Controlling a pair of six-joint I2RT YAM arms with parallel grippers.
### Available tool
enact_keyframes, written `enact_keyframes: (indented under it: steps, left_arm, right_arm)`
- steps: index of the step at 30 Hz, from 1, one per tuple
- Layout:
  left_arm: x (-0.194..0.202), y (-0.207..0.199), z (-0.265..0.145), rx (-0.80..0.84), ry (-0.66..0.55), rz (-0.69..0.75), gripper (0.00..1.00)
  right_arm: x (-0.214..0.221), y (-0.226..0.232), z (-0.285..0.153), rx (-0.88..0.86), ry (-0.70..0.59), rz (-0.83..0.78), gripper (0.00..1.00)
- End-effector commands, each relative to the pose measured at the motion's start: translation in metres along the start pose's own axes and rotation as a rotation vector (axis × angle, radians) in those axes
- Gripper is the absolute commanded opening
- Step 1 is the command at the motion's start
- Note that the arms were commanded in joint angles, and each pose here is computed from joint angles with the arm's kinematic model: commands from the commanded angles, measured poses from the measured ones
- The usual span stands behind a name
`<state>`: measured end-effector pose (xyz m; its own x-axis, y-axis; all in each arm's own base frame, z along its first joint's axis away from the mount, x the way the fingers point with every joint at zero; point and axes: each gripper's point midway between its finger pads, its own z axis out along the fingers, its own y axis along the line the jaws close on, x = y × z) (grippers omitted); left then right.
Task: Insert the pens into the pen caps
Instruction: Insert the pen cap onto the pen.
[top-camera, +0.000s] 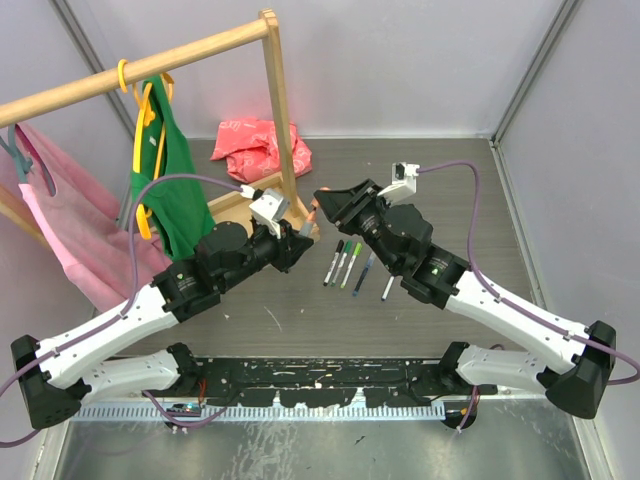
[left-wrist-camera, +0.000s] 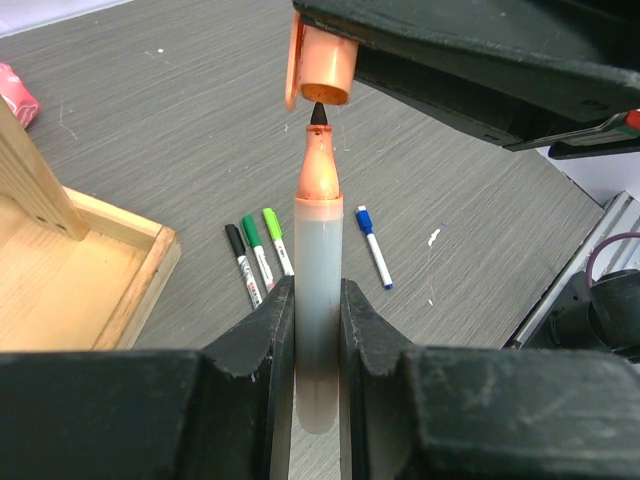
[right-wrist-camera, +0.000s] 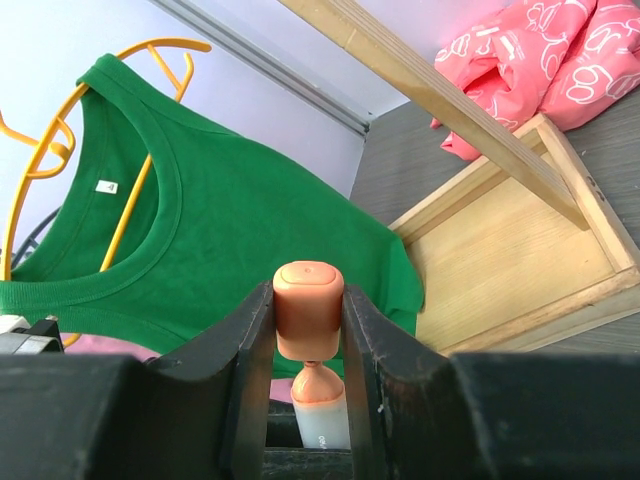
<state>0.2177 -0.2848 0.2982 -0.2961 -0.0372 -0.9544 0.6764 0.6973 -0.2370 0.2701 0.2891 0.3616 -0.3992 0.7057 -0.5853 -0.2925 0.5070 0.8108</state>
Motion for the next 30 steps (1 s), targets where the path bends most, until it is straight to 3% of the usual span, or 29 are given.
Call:
enact_keyframes:
  steps: [1, 30]
  left_arm:
    - [-0.029, -0.003, -0.003, 0.007, -0.105, -0.011, 0.0]
    - [-0.033, -0.003, -0.004, 0.006, -0.121, -0.014, 0.0]
  right_arm:
    - [-0.025, 0.034, -0.01, -0.104, -0.059, 0.028, 0.0]
    - [-0.004, 0.024, -0.003, -0.087, 0.006, -0.001, 0.0]
